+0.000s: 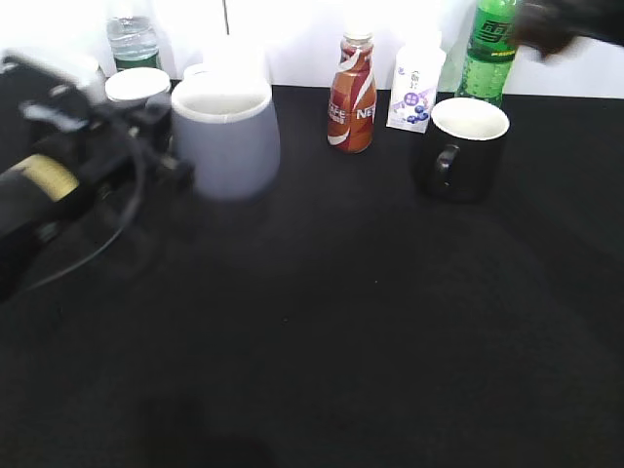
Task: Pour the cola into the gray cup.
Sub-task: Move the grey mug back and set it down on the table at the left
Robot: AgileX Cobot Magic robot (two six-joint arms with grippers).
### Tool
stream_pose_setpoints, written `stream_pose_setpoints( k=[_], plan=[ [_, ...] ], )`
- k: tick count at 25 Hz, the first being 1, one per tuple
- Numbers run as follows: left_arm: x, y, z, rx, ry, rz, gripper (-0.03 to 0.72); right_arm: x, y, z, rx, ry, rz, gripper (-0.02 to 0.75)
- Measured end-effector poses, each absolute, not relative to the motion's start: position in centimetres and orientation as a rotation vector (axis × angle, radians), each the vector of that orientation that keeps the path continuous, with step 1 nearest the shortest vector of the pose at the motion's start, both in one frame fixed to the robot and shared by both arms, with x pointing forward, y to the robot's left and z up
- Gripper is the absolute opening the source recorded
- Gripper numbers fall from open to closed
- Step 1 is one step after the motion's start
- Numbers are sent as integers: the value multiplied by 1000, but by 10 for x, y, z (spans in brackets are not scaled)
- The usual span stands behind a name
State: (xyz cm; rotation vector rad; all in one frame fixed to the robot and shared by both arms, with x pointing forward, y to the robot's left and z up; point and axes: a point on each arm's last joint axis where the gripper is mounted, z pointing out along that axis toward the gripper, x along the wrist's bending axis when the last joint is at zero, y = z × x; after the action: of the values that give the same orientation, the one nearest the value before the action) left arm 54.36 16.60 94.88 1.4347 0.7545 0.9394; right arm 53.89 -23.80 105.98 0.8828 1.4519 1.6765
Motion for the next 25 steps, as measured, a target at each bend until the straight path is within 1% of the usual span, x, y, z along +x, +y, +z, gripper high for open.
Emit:
stream_pose_setpoints(
  k=[3, 5, 11, 14, 19, 25],
  plan=[
    [577, 156, 932, 1425, 779, 975, 51, 534, -260, 1041, 1015, 1455, 1583, 393],
    [597, 148, 920, 1421, 782, 981, 51, 532, -269, 1035, 1061, 1448, 1548, 393],
    [641, 139, 894, 1390, 813, 1016, 51, 532, -270, 1033, 1076, 1449, 1539, 393],
    [648, 138, 886, 1429, 834, 1031, 51, 532, -270, 1033, 1074, 1451, 1536, 393],
    [648, 139, 884, 1436, 878, 1053, 55, 532, -270, 1033, 1072, 1452, 1533, 393],
    [648, 138, 881, 1433, 873, 1055, 161, 532, -271, 1033, 1066, 1451, 1523, 389]
  ],
)
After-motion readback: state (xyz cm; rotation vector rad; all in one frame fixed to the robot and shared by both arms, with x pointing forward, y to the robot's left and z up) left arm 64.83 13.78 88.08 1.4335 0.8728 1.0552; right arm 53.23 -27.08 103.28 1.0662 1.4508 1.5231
